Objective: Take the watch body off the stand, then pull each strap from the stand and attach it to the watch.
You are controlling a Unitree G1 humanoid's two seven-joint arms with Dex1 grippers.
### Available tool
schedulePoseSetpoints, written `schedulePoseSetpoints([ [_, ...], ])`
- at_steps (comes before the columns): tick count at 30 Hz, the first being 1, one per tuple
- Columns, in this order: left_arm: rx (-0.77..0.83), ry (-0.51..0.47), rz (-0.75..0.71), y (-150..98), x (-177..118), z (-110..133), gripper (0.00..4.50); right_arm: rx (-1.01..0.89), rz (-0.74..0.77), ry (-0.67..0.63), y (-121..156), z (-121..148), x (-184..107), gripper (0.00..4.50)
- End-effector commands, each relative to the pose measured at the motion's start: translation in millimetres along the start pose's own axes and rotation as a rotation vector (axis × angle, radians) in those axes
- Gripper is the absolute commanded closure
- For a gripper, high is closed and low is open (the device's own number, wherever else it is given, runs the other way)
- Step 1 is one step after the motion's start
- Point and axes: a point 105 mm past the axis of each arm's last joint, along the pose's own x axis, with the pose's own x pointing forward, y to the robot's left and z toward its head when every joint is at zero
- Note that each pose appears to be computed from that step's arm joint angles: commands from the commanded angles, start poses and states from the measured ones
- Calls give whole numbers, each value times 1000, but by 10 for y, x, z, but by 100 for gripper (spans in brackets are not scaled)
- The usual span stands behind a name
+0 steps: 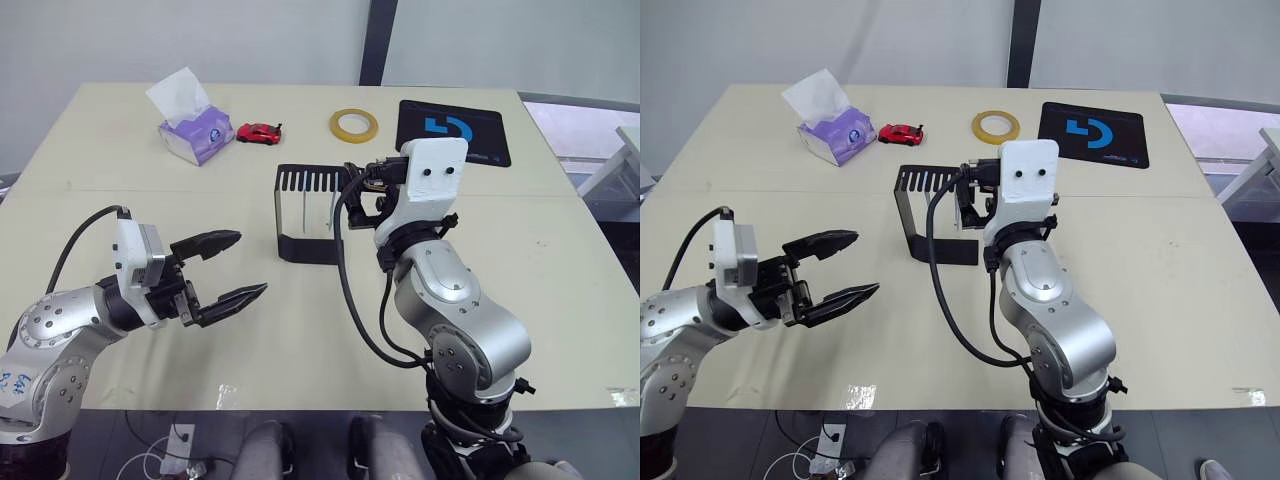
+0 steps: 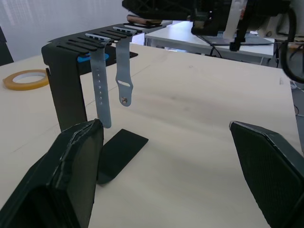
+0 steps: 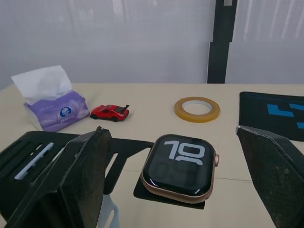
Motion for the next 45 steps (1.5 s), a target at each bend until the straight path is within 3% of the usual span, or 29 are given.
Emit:
schedulePoseSetpoints([
  [1, 17, -12, -31, -86, 12, 66, 1, 16, -5, -55, 35, 107, -13, 0],
  [20, 11, -18, -26, -123, 22, 54, 1, 70, -55, -42, -1, 42, 43, 0],
  [24, 14, -16, -22, -121, 20, 59, 0, 83, -49, -42, 12, 41, 53, 128],
  [27, 17, -16, -20, -122, 20, 66, 0, 95, -39, -46, 27, 46, 58, 271],
  [28, 18, -16, -20, -122, 20, 68, 0, 97, -36, -48, 30, 49, 60, 289],
  [38, 25, -20, -10, -107, 28, 71, 0, 104, -1, -103, 64, 137, 58, 289],
  [45, 27, -23, -3, -86, 33, 48, 0, 66, 49, -245, 23, 388, -4, 289],
])
